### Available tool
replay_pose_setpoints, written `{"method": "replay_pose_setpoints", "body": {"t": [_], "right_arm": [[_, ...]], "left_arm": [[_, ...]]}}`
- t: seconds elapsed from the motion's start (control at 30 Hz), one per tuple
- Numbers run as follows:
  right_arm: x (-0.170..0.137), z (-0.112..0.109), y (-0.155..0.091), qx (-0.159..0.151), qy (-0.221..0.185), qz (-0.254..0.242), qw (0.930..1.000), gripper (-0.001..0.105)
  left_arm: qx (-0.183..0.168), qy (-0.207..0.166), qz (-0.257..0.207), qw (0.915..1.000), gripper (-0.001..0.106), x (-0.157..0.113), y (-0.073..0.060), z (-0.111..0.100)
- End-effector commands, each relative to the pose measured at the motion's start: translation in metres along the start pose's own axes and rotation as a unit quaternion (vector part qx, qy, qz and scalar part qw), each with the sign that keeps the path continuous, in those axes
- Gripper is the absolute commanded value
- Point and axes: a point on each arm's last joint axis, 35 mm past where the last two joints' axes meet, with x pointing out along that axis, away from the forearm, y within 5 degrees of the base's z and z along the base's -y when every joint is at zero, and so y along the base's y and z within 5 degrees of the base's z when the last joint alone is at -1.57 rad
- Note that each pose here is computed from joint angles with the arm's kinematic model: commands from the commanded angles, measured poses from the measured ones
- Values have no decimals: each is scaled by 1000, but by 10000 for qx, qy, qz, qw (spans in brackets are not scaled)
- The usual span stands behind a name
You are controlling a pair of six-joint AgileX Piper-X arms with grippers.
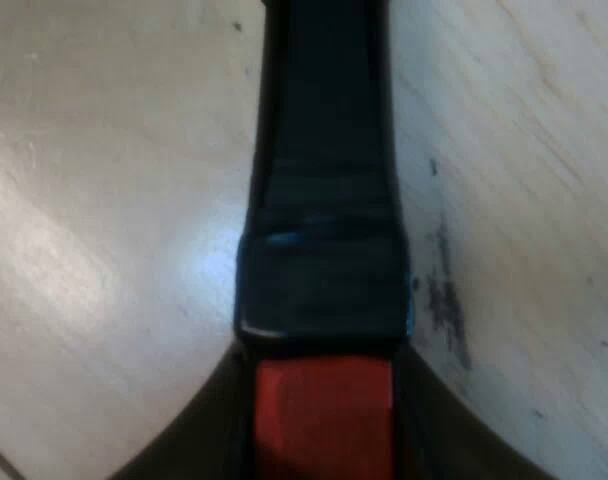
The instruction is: Grind coffee beans and then tamp
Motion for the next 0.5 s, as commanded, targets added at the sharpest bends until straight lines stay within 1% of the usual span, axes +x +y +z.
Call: {"method": "replay_pose_setpoints", "body": {"t": [0.03, 0.07, 0.13, 0.17, 0.2, 0.3, 0.4, 0.5], "right_arm": [[-2, 5, -1, 54, -208, -13, 9998, 18], [-2, 5, -1, 54, -208, -13, 9998, 24], [-2, 4, -1, 63, -174, -14, 9998, 43], [-2, 4, -1, 79, -167, -14, 9998, 46], [-2, 4, -1, 119, -131, -15, 9998, 55], [-4, 4, -1, 169, -92, -16, 9998, 64], [-7, 8, -2, 156, -40, -29, 9999, 67], [-14, 16, -3, 67, 18, -64, 10000, 69]], "left_arm": [[11, -72, -14, 10000, 74, -1, -1, 3], [11, -72, -14, 10000, 74, -1, -1, 3], [11, -72, -14, 10000, 74, -1, -1, 3], [11, -72, -14, 10000, 74, -1, -1, 3], [11, -72, -14, 10000, 74, -1, -1, 3], [11, -72, -14, 10000, 74, -1, -1, 3], [11, -72, -14, 10000, 74, -1, -1, 3], [11, -72, -14, 10000, 74, -1, -1, 3]]}}
